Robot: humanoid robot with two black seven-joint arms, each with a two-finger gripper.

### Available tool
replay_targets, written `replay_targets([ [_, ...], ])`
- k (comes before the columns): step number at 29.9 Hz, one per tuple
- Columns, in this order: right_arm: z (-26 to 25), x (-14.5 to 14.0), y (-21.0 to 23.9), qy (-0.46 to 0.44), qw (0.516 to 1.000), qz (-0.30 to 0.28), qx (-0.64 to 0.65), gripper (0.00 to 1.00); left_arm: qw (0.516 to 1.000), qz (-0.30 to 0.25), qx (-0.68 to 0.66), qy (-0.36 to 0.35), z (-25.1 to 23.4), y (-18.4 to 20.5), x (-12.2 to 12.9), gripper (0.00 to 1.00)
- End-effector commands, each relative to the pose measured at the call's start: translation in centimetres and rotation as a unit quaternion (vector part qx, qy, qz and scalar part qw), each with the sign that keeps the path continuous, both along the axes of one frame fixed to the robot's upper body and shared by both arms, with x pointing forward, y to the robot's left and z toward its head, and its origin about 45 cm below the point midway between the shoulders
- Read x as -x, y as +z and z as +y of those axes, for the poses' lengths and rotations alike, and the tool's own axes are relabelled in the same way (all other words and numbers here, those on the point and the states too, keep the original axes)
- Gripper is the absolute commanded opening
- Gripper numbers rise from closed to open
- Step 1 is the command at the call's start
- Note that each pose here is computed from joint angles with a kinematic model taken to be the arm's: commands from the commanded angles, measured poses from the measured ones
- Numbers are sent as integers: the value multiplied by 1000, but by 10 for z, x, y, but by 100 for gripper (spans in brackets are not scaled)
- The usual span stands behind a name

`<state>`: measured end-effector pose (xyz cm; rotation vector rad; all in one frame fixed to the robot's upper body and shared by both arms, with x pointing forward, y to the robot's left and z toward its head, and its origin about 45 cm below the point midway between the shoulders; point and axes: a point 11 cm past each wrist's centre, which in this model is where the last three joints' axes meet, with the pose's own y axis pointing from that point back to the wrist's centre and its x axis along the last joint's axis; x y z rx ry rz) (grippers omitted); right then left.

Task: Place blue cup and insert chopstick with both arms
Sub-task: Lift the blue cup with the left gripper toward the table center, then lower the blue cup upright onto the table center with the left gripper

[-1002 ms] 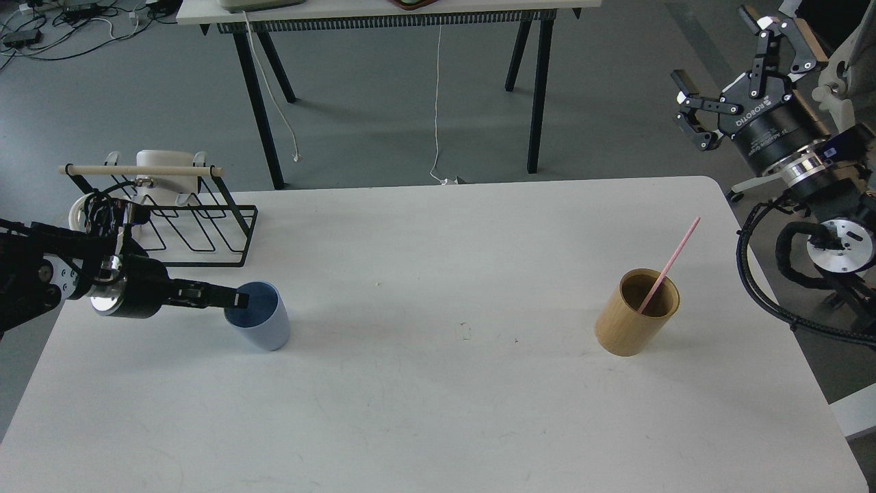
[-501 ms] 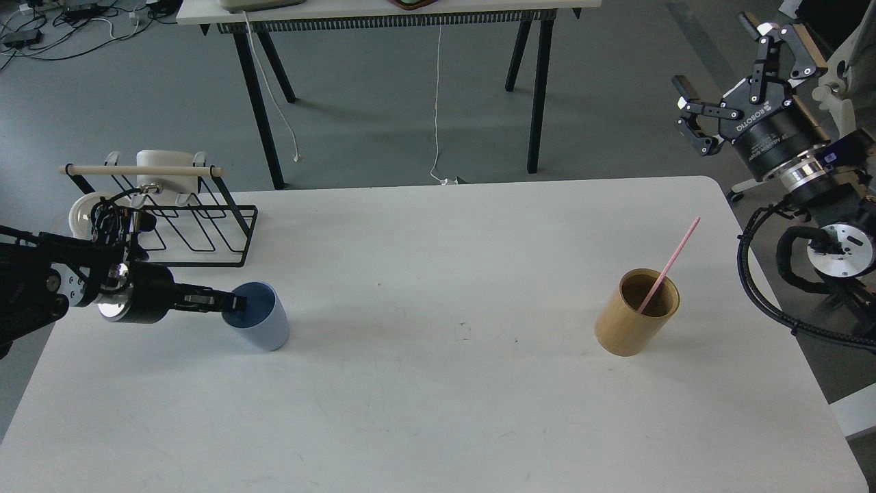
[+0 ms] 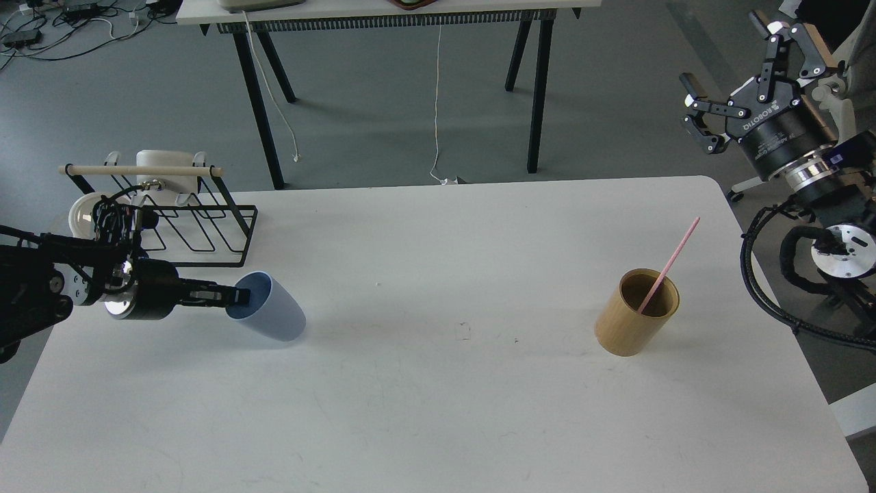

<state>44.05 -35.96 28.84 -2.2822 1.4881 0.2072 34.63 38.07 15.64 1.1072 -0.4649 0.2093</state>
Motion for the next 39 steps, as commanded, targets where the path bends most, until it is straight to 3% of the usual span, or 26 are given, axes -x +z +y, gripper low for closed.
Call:
replay_targets([
  [1, -1, -1, -1, -3, 1000, 0, -3, 99, 1000, -16, 16, -2, -8, 10, -7, 0],
  [7, 0, -3, 2, -6, 1000, -5, -13, 99, 998, -49, 27, -24, -30, 42, -34, 0],
  [17, -11, -6, 7, -24, 1000, -10, -13, 99, 987, -80, 56, -127, -131, 84, -71, 0],
  [28, -35, -9, 23, -66, 995, -29, -75, 99, 968, -52, 83, -230, -225, 61, -48, 0],
  [39, -48, -2, 14, -78, 994, -18, -68, 99, 961, -54, -14, -270, -229, 28, -58, 0],
])
